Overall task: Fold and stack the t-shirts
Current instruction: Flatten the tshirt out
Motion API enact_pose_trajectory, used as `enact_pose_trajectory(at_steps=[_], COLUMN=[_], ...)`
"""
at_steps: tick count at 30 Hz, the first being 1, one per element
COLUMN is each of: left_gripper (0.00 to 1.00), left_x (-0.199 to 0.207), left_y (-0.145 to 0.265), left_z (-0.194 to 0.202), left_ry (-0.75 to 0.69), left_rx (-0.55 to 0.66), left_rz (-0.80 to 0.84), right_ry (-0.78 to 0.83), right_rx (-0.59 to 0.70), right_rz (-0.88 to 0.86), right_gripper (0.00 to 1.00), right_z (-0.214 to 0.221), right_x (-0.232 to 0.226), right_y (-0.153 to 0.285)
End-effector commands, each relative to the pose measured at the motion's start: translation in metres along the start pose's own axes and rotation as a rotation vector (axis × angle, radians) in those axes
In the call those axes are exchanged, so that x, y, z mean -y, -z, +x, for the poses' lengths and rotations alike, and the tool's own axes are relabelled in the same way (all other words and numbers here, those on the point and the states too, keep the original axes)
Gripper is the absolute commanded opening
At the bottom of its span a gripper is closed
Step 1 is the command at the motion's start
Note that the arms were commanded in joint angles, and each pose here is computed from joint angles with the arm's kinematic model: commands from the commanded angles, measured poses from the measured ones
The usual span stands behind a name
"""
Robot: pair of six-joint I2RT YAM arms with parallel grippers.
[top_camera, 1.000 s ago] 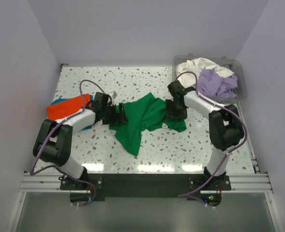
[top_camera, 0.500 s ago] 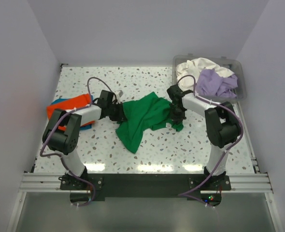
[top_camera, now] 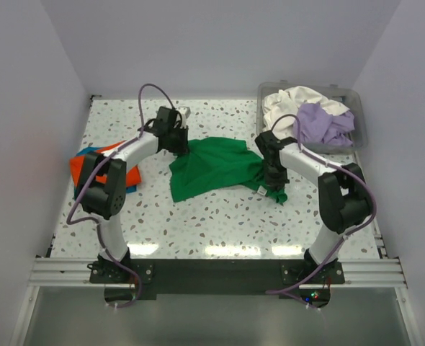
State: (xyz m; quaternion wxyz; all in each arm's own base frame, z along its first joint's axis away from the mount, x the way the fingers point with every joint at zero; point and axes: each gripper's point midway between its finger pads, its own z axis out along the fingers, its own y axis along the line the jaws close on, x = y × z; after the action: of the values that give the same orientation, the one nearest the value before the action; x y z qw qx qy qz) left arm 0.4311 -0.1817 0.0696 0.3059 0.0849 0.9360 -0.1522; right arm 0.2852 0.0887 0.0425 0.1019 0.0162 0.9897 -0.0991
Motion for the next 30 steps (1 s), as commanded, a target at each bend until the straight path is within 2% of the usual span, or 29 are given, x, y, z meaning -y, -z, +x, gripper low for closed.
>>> enact_pose_trajectory(at_steps=[1,2,3,5,6,7,11,15,18,22,30], left_gripper=[0.24,0.35,0.52,0.64,0.71,0.73,0.72,0.67,0.62,0.58,0.50], left_x=[-0.023,-0.020,-0.015,-0.011,-0.013,-0.009,-0.002,0.003,0.009,0.022,0.015], left_y=[0.006,0.009,0.017,0.028,0.030,0.048,0.074,0.074,0.076,0.073,0.063], left_z=[-0.032,-0.038,-0.041,-0.042,-0.031,-0.037,-0.007,0.064,0.099,0.124,0.152], left_ry=[-0.047,-0.040,-0.029,-0.012,-0.001,0.008,0.057,0.096,0.125,0.170,0.200], left_rx=[0.060,0.081,0.101,0.131,0.129,0.176,0.193,0.017,-0.040,-0.104,-0.192], left_rz=[-0.124,-0.114,-0.093,-0.083,-0.083,-0.074,-0.033,0.016,0.066,0.151,0.125], right_ry=[0.044,0.040,0.037,0.032,0.025,0.024,0.014,0.008,0.009,0.007,-0.004], right_rx=[-0.034,-0.032,-0.045,-0.053,-0.057,-0.070,-0.087,-0.096,-0.102,-0.110,-0.112], right_rz=[0.143,0.130,0.104,0.077,0.066,0.047,0.001,-0.019,-0.025,-0.035,-0.041], right_gripper=[0.03,0.03,0.04,0.04,0.04,0.04,0.04,0.04,0.04,0.04,0.04], right_z=[0.015,0.014,0.014,0.013,0.013,0.014,0.015,0.015,0.016,0.019,0.023], right_x=[0.037,0.034,0.027,0.020,0.017,0.013,0.001,-0.003,-0.005,-0.007,-0.007], right_y=[0.010,0.009,0.007,0.003,0.002,-0.001,-0.006,-0.009,-0.010,-0.010,-0.010])
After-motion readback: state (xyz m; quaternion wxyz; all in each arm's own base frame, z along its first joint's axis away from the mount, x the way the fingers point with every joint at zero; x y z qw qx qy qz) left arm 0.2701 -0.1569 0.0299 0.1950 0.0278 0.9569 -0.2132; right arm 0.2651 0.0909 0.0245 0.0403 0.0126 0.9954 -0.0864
